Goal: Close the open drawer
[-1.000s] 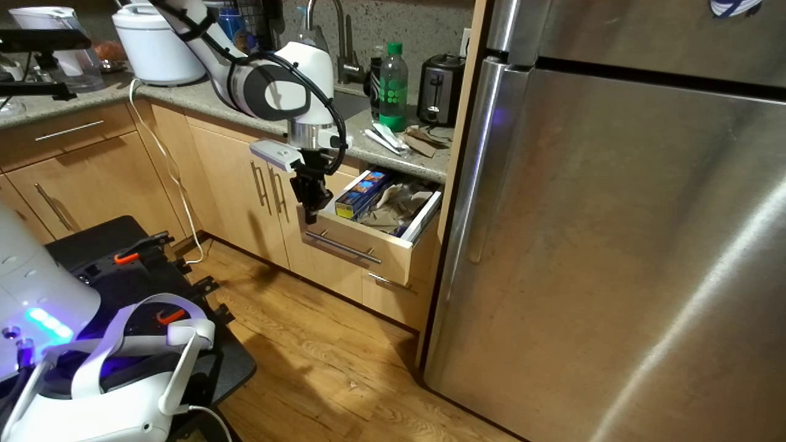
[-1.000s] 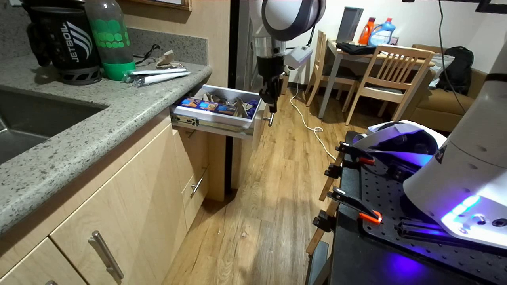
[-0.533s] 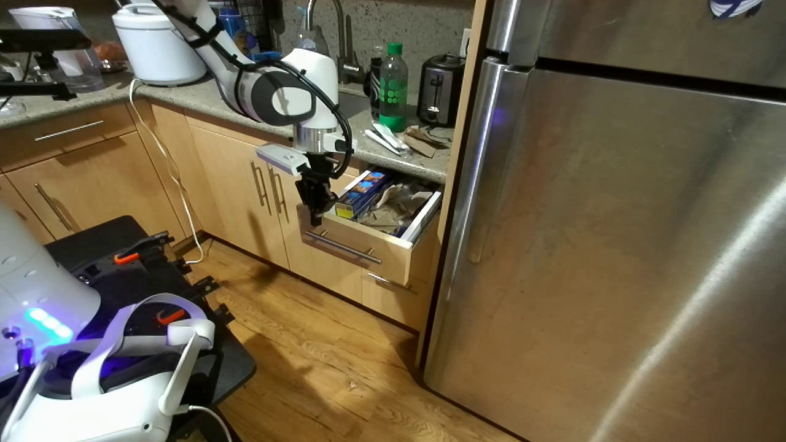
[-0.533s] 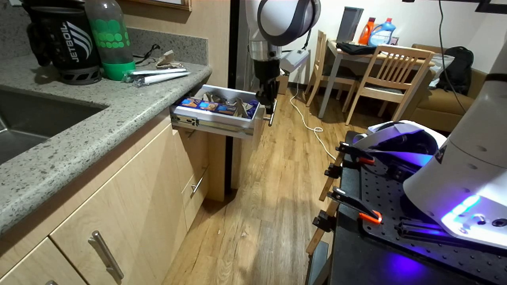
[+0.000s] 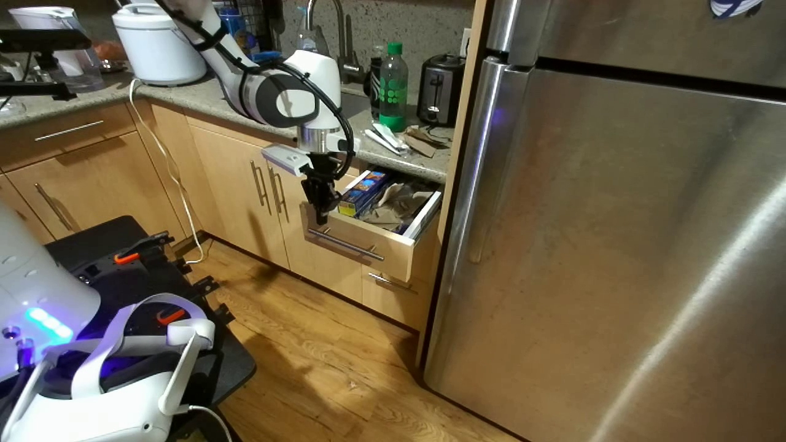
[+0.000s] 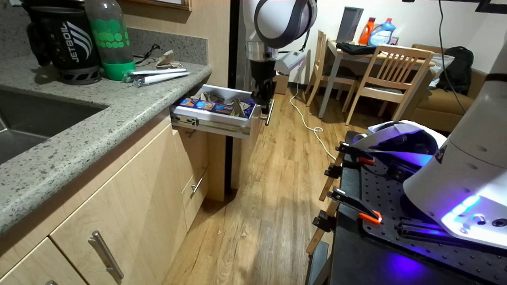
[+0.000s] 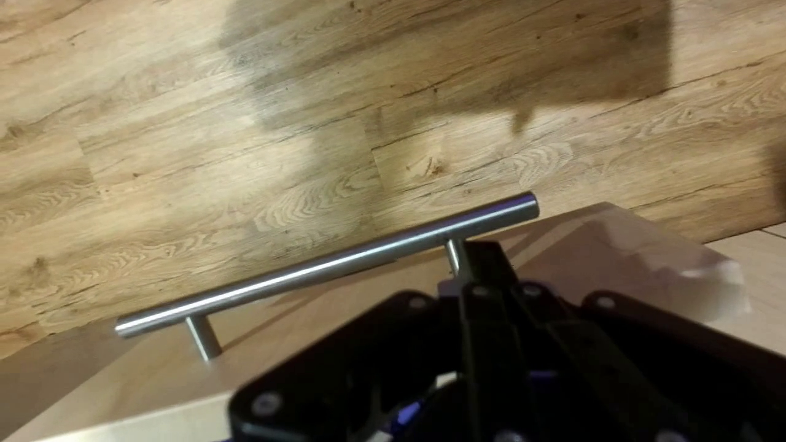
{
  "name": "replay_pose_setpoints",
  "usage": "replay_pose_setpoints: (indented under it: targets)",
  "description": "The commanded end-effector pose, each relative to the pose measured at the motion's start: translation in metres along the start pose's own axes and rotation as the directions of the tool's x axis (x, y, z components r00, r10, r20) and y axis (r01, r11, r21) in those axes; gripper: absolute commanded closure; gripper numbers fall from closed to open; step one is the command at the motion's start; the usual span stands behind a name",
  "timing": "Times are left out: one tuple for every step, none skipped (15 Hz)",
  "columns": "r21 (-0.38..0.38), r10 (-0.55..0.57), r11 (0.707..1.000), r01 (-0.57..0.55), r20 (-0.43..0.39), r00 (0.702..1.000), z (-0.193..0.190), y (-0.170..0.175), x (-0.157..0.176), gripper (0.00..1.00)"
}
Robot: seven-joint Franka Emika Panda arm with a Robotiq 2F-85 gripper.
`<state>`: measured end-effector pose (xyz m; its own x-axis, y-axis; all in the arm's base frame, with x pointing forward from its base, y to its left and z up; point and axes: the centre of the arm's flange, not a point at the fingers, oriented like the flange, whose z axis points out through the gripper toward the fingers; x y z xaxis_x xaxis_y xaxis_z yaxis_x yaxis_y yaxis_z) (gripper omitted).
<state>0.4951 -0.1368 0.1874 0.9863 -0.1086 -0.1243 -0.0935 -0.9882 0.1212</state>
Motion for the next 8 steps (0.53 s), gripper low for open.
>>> replay_pose_setpoints:
  targets:
    - [-0.014,0.036,0.999,-0.036,-0.035,0.999,0.001,-0.004,0.010,0.99]
    - [-0.013,0.038,0.999,-0.039,-0.040,0.998,-0.001,-0.005,0.012,0.99]
    - [-0.012,0.040,0.999,-0.041,-0.044,0.998,-0.004,-0.006,0.013,0.99]
    - [-0.011,0.046,0.999,-0.047,-0.049,0.998,-0.005,-0.007,0.015,0.99]
    - [-0.007,0.045,0.999,-0.046,-0.055,0.997,-0.009,-0.008,0.017,0.99]
    - [-0.004,0.044,0.999,-0.044,-0.060,0.997,-0.013,-0.009,0.019,0.99]
    - [-0.004,0.042,0.999,-0.043,-0.067,0.997,-0.017,-0.010,0.021,0.99]
    - [-0.005,0.041,0.999,-0.041,-0.075,0.996,-0.021,-0.011,0.024,0.99]
